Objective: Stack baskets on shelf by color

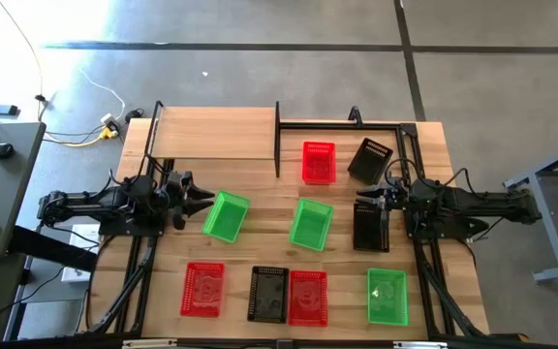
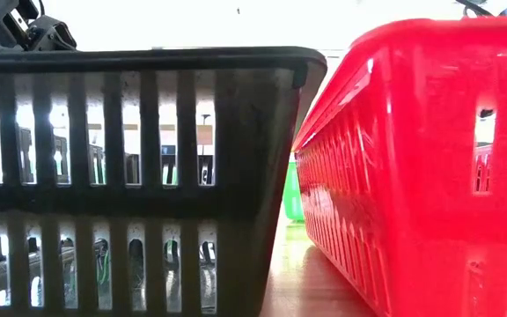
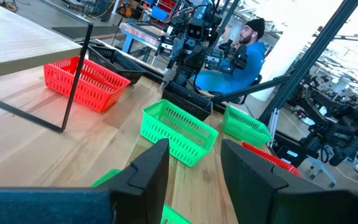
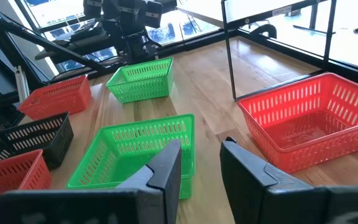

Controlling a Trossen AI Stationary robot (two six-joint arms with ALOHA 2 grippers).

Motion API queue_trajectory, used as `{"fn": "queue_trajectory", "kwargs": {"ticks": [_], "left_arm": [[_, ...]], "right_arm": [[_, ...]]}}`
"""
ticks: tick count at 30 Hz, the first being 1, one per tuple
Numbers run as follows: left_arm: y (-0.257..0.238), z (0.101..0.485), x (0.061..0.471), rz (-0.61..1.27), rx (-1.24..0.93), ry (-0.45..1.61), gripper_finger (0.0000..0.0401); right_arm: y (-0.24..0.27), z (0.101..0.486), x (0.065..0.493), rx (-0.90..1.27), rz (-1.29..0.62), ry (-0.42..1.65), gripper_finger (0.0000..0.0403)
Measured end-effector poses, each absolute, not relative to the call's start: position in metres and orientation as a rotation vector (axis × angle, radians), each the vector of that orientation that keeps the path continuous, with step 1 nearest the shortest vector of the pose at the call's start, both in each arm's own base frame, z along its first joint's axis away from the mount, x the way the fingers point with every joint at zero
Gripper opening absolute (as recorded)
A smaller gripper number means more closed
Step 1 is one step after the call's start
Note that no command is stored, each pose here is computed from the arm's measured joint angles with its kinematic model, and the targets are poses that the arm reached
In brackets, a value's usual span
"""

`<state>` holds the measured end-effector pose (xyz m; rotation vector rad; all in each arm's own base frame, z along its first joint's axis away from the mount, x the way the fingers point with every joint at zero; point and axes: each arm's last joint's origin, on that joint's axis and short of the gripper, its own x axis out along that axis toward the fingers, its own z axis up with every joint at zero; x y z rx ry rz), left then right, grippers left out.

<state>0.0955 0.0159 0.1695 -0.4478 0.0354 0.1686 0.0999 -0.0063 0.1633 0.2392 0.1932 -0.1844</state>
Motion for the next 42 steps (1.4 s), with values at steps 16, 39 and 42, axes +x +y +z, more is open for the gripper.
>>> {"fn": "queue_trajectory", "kwargs": {"ticks": [16, 39, 42], "left_arm": [[0.0159, 0.1695, 0.0955, 0.169, -0.448, 0.035, 0.0135], [0.0159, 0.1695, 0.0955, 0.169, -0.448, 0.036, 0.0135], [0.0160, 0.1695, 0.0955, 0.169, -0.448, 0.035, 0.0135]], "right_arm": [[-0.0063, 0.1633, 0.0999, 0.239, -0.185, 0.193, 0.0099], [-0.0062, 0.1679, 0.1008, 0.343, -0.181, 0.136, 0.0099], [-0.0061, 0.1731, 0.1015, 0.428, -0.174, 0.076, 0.0099]]}}
